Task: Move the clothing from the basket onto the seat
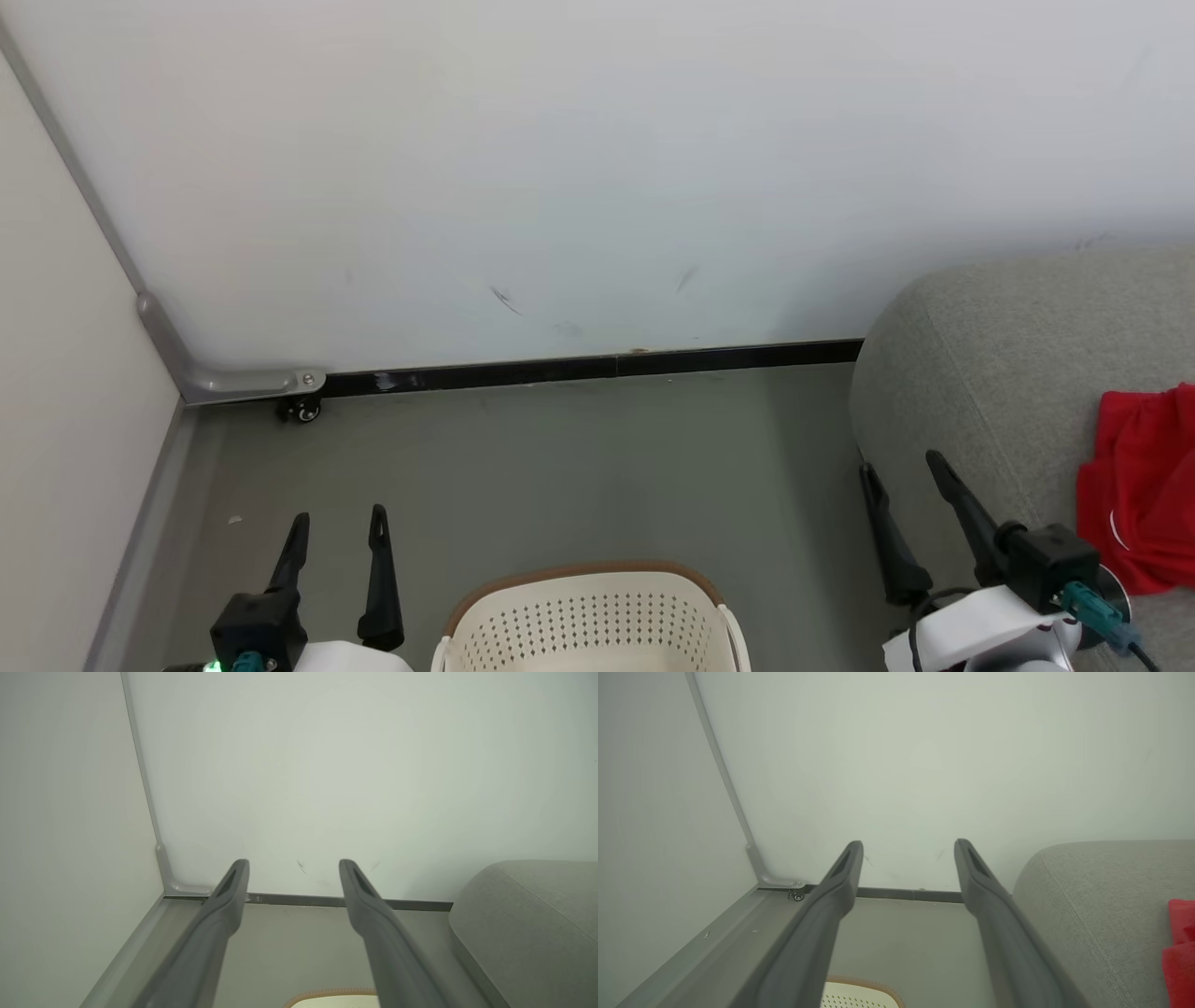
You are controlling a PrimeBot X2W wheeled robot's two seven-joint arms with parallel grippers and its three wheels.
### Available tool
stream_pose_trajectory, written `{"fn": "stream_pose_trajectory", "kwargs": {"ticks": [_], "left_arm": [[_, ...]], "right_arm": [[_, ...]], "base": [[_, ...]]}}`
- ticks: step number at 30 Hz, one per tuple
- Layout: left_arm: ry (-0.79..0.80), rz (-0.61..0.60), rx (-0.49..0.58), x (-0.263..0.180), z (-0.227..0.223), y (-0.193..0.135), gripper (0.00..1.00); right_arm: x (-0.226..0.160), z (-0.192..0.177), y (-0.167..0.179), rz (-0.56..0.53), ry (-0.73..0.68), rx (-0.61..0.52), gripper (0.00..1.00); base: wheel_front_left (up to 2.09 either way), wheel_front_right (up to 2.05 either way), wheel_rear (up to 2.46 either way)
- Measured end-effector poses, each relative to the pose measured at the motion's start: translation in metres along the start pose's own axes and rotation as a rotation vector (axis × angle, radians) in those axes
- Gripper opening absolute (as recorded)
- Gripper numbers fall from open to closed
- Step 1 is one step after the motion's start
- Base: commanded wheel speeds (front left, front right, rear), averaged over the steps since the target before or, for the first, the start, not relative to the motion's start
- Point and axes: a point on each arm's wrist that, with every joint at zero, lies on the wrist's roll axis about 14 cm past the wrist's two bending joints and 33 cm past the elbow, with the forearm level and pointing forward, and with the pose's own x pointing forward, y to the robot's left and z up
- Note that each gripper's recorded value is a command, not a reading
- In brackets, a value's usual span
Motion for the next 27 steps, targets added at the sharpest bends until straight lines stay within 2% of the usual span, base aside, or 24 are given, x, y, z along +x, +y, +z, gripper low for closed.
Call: {"fn": "stream_pose_trajectory", "kwargs": {"ticks": [8, 27], "left_arm": [[-0.009, -0.002, 0.008, -0.006, 0.002, 0.001, 1.0], [0.019, -0.014, 0.036, -0.005, -0.007, 0.0, 1.0]], "right_arm": [[-0.013, -0.014, 0.008, 0.014, 0.041, -0.011, 1.0], [-0.023, -0.018, 0.009, 0.006, 0.064, -0.008, 1.0]], "base": [[0.0, 0.0, 0.0], [0.0, 0.0, 0.0]]}}
